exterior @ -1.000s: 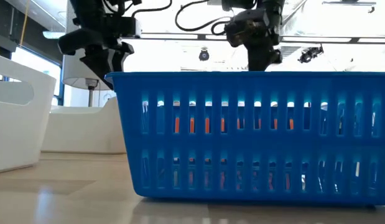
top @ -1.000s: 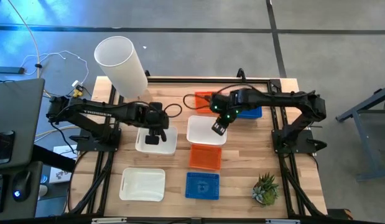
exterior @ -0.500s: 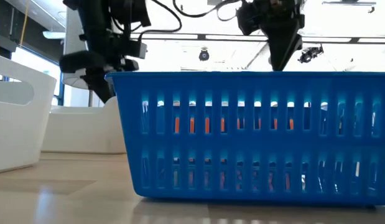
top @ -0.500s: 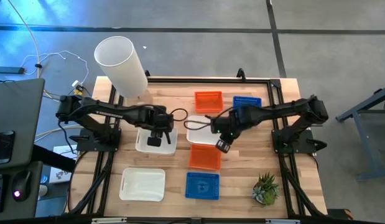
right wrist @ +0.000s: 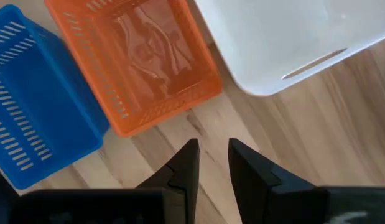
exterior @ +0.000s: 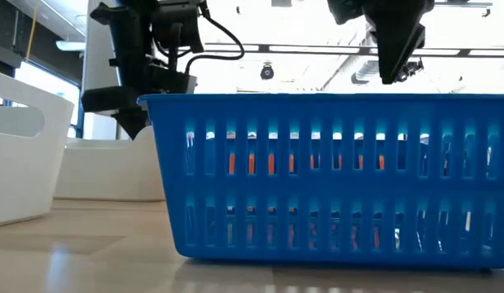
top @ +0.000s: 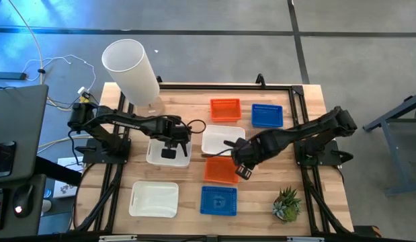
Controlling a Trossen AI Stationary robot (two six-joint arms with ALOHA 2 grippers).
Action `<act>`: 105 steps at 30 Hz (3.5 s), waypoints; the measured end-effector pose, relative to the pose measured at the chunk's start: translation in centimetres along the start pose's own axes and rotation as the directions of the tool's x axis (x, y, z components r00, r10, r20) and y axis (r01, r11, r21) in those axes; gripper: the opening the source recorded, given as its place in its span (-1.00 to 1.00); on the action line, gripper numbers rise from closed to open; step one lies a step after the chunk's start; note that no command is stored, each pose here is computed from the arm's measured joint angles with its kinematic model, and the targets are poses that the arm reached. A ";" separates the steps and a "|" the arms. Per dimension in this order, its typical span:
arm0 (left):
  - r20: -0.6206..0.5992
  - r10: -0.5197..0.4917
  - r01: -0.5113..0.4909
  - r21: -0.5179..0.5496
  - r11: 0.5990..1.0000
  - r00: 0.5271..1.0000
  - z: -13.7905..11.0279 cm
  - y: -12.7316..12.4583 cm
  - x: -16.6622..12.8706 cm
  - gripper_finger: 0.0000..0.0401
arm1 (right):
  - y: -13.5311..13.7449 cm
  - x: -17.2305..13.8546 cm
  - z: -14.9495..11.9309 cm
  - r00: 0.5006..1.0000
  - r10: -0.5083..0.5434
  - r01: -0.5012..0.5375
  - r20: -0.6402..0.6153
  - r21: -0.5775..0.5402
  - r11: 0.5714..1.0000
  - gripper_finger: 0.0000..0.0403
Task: Stack baskets by color
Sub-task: Stack the top left white bin on the top right white bin
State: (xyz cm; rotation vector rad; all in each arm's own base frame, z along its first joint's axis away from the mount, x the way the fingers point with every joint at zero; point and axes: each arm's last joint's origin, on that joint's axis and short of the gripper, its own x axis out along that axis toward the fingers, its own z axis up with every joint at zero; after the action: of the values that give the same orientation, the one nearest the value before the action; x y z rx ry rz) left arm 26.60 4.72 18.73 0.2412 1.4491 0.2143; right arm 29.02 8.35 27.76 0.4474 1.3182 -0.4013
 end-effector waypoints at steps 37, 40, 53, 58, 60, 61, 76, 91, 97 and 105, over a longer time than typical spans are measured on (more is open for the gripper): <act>0.020 -0.021 0.023 -0.080 0.997 1.000 1.0 1.5 -2.1 -1.00 | 1.6 -0.3 -1.8 0.984 -0.095 0.086 0.149 0.061 0.994 -0.64; 0.020 -0.035 0.037 -0.081 0.996 0.999 0.8 1.5 -1.7 -1.00 | 1.6 -0.3 -1.8 0.984 -0.093 0.084 0.150 0.067 0.994 -0.64; 0.060 -0.071 0.075 -0.061 0.995 0.996 1.1 1.5 -1.7 -1.00 | 1.6 -0.3 -1.8 0.985 -0.091 0.077 0.149 0.093 0.993 -0.64; 0.073 -0.071 0.076 -0.066 0.995 0.995 1.3 1.6 -1.7 -1.00 | 1.6 -0.3 -1.8 0.985 -0.090 0.077 0.149 0.093 0.993 -0.64; 0.088 -0.074 0.081 -0.070 0.994 0.993 1.4 1.5 -1.8 -1.00 | 1.6 -0.3 -1.8 0.985 -0.090 0.077 0.149 0.093 0.993 -0.64; 0.092 -0.075 0.082 -0.069 0.994 0.993 1.4 1.5 -1.9 -1.00 | 1.6 -0.3 -1.8 0.985 -0.090 0.077 0.149 0.093 0.993 -0.64; 0.188 -0.028 0.046 -0.097 0.994 0.982 1.0 2.0 -5.6 -1.00 | 1.7 -0.3 -1.8 0.984 -0.090 0.077 0.151 0.091 0.993 -0.64; 0.379 0.059 -0.008 -0.134 0.991 0.923 2.1 4.1 -12.0 -1.00 | 1.6 -0.3 -1.7 0.976 -0.115 0.088 0.185 0.147 0.985 -0.64; 0.475 0.092 -0.025 -0.147 0.989 0.875 3.0 4.9 -14.2 -1.00 | 1.3 -0.5 -1.4 0.938 -0.190 0.117 0.289 0.251 0.961 -0.64; 0.570 0.110 -0.060 -0.107 0.992 0.814 4.0 5.3 -14.7 -1.00 | -0.2 -3.4 -1.4 0.839 -0.249 0.073 0.484 0.354 0.932 -0.64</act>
State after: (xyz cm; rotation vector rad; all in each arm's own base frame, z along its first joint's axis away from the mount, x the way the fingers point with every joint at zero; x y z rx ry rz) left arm 28.98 5.42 34.69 0.2743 0.8204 0.2490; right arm 27.05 9.06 30.81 0.4561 0.7543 -0.8317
